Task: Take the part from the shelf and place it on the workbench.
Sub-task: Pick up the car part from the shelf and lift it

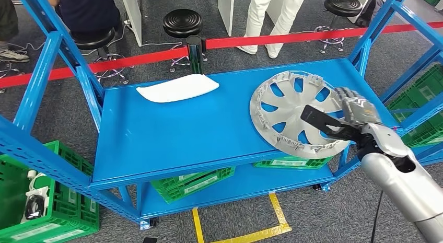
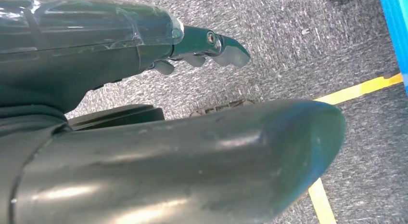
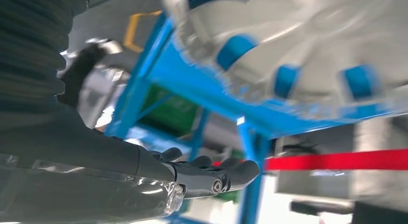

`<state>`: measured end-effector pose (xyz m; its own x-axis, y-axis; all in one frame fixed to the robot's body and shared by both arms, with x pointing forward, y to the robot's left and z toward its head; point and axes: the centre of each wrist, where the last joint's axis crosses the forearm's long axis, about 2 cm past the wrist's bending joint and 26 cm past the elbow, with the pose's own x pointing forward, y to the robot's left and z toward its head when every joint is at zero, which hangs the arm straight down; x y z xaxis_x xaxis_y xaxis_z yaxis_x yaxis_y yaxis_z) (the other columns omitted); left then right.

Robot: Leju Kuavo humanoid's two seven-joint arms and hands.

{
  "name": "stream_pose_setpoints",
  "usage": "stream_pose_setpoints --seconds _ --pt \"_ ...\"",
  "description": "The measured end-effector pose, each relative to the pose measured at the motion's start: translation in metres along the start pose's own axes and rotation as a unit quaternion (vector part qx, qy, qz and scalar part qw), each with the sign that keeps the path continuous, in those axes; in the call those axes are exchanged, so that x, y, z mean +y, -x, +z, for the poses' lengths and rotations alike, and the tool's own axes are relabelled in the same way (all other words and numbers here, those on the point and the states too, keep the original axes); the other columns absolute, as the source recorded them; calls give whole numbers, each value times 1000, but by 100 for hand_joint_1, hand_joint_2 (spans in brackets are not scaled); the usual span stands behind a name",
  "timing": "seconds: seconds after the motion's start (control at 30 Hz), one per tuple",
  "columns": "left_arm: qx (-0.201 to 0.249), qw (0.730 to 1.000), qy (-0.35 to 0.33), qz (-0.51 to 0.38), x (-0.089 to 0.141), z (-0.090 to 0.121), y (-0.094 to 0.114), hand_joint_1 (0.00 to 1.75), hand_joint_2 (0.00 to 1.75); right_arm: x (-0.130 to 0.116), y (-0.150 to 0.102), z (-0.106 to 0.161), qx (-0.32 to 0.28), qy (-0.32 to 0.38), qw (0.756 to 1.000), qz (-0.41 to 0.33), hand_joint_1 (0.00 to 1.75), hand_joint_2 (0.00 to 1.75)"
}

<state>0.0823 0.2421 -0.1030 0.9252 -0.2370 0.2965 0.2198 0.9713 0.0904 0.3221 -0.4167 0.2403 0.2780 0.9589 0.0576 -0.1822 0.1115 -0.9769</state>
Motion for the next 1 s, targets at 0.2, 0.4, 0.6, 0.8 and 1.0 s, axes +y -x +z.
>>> stream_pose_setpoints --seconds 0.2,0.4,0.6,0.8,1.0 --pt "10 1000 6 -9 0 0 0 0 0 33 -32 -5 -91 -53 994 4 0 175" --pt "14 1000 8 -19 1 0 -1 0 0 58 -62 -3 -130 -90 987 23 0 175" --pt "16 1000 11 -22 0 0 -1 0 0 62 -80 1 -135 -86 986 57 0 175" --pt "19 999 15 -22 -1 0 2 0 0 65 -87 5 -142 -79 984 68 0 175" --pt "24 999 12 -22 0 0 2 0 0 67 -93 7 -145 -64 984 85 0 175"
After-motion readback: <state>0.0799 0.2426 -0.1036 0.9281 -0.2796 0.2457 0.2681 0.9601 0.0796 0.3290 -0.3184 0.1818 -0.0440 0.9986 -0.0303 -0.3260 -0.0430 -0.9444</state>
